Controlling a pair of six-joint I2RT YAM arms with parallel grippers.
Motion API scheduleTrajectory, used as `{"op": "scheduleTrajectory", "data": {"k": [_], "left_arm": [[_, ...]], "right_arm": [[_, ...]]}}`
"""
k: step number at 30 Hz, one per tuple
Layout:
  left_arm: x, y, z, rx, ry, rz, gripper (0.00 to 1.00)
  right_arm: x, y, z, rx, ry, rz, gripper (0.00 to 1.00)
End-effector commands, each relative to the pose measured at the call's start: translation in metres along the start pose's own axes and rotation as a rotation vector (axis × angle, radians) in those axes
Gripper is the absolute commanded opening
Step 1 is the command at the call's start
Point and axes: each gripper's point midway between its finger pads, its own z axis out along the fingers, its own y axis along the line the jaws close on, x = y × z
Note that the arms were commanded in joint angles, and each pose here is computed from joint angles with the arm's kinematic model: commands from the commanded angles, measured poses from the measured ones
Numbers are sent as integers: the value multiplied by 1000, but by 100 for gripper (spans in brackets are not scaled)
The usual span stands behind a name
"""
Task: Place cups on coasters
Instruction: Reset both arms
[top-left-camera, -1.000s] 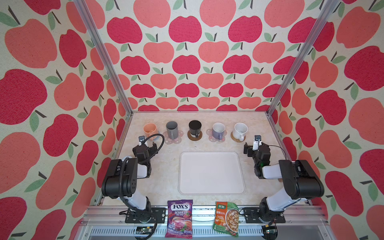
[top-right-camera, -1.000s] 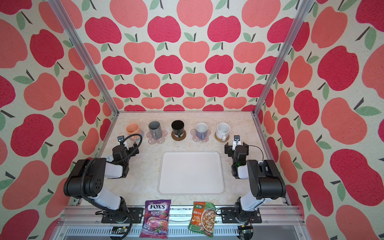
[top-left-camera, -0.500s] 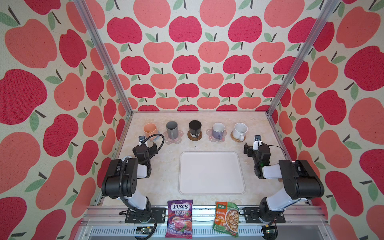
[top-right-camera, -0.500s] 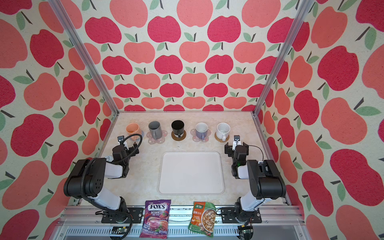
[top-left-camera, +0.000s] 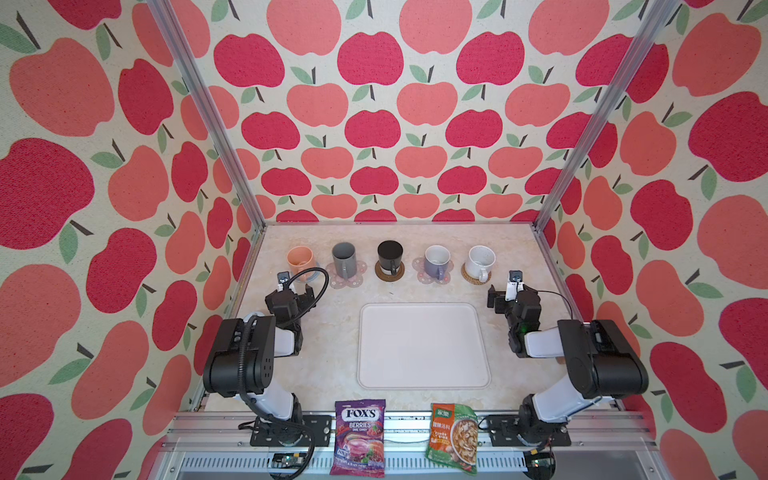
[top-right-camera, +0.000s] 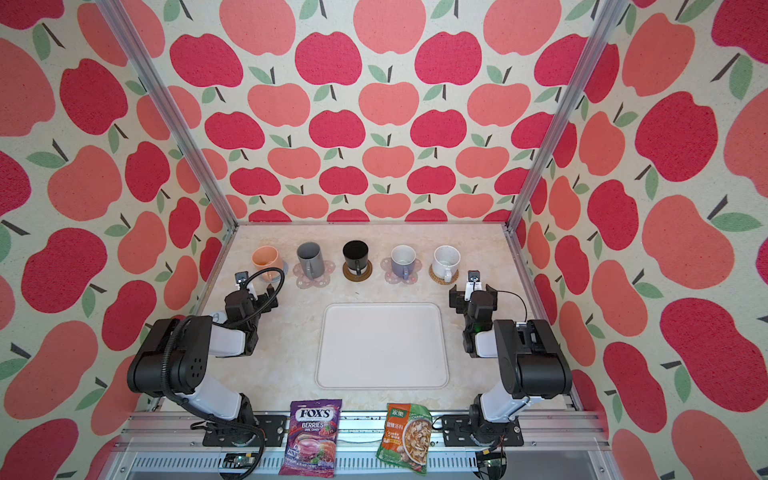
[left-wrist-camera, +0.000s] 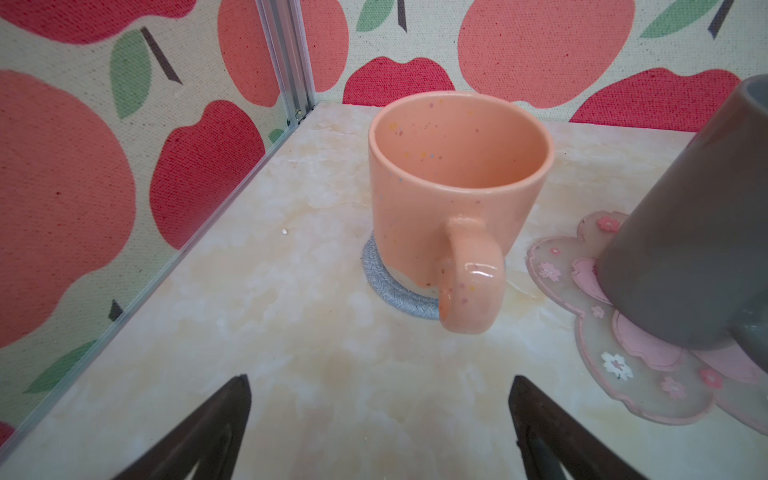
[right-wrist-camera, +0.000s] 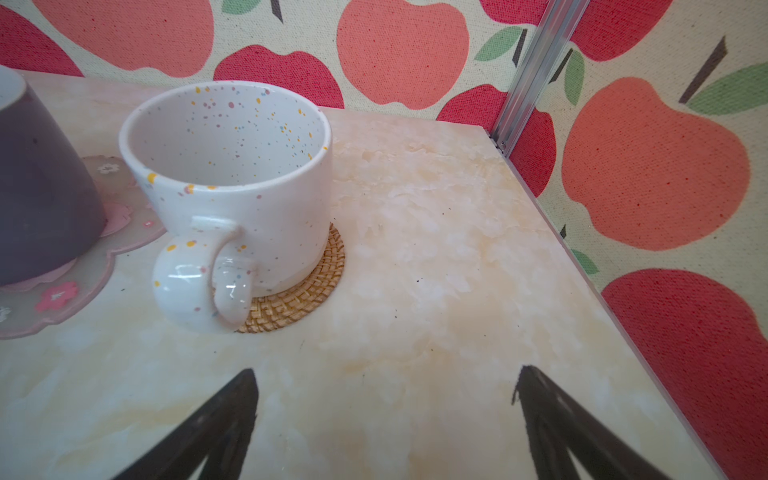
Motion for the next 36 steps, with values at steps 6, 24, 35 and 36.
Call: {"op": "scheduleTrajectory", "data": {"k": [6, 24, 35, 36], "left_arm": [[-6, -1, 1, 4, -17, -6, 99], [-7, -1, 1, 4, -18, -7, 99], [-6, -1, 1, 4, -17, -6, 99], [-6, -1, 1, 4, -17, -6, 99]], "right_arm": [[-7, -5, 3, 24, -20, 28, 99], [-6, -5, 3, 23, -18, 27, 99], [-6, -5, 3, 18, -15, 29, 99], [-7, -5, 3, 19, -19, 29, 99]]}}
